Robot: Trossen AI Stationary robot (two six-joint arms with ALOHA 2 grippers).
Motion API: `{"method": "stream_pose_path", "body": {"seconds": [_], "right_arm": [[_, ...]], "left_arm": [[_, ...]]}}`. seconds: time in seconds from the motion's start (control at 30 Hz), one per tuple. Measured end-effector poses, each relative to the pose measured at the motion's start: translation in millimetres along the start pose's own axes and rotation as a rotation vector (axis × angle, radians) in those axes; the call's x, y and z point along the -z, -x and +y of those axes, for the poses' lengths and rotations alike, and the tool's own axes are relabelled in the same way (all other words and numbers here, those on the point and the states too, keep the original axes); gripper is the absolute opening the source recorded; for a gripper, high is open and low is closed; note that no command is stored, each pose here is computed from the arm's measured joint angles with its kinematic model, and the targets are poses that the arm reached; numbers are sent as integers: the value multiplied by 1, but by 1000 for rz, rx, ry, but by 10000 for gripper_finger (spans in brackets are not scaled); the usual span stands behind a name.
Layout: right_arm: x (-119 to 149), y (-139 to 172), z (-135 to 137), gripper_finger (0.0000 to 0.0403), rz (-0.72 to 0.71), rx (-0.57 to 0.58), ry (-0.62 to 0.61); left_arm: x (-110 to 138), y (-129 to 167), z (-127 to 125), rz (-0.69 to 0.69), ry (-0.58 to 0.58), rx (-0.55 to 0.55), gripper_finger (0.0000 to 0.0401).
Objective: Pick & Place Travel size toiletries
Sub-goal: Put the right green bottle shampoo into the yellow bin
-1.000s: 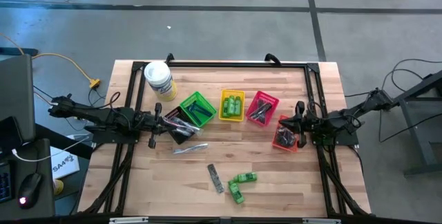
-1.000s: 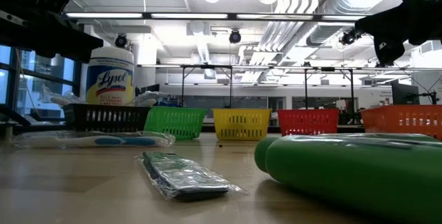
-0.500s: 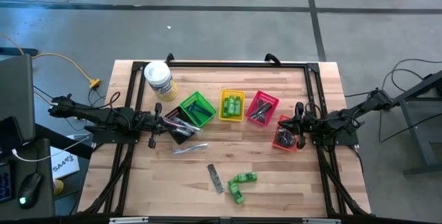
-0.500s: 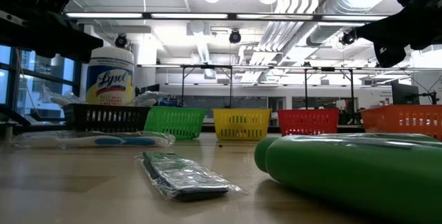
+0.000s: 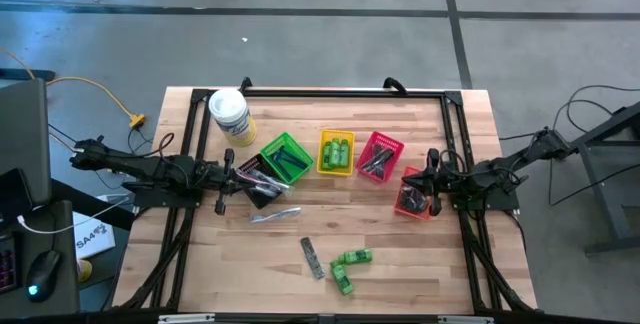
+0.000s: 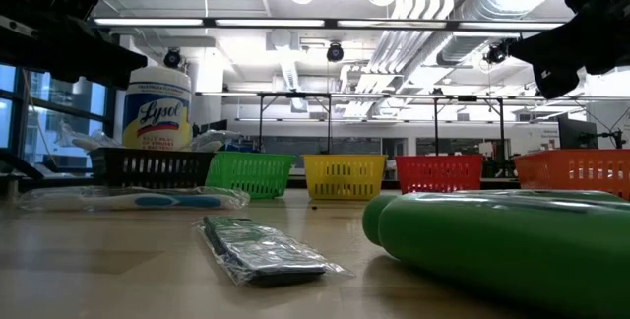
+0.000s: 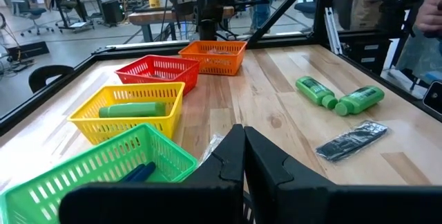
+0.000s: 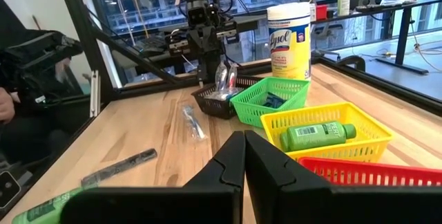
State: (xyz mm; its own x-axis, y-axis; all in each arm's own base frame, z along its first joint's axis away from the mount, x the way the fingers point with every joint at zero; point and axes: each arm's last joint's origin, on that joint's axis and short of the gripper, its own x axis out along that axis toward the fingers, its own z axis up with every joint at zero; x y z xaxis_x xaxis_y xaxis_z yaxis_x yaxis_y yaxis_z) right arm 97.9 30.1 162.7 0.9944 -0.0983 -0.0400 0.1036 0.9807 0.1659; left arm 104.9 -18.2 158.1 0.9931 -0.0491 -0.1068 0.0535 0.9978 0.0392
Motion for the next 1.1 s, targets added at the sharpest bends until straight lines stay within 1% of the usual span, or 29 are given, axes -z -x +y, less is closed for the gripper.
{"method": "stream_pose_path", "body": {"seconds": [0.57, 0.73, 1.1], "right_arm": [[5, -3, 1, 3, 43, 10, 1], [6, -3, 1, 3, 54, 12, 10], [7, -4, 1, 3, 61, 23, 17]], "left_arm": [[0, 0, 0, 0, -1, 1, 0], [0, 0, 0, 0, -24, 1, 0], [0, 0, 0, 0, -26, 1, 0]]}}
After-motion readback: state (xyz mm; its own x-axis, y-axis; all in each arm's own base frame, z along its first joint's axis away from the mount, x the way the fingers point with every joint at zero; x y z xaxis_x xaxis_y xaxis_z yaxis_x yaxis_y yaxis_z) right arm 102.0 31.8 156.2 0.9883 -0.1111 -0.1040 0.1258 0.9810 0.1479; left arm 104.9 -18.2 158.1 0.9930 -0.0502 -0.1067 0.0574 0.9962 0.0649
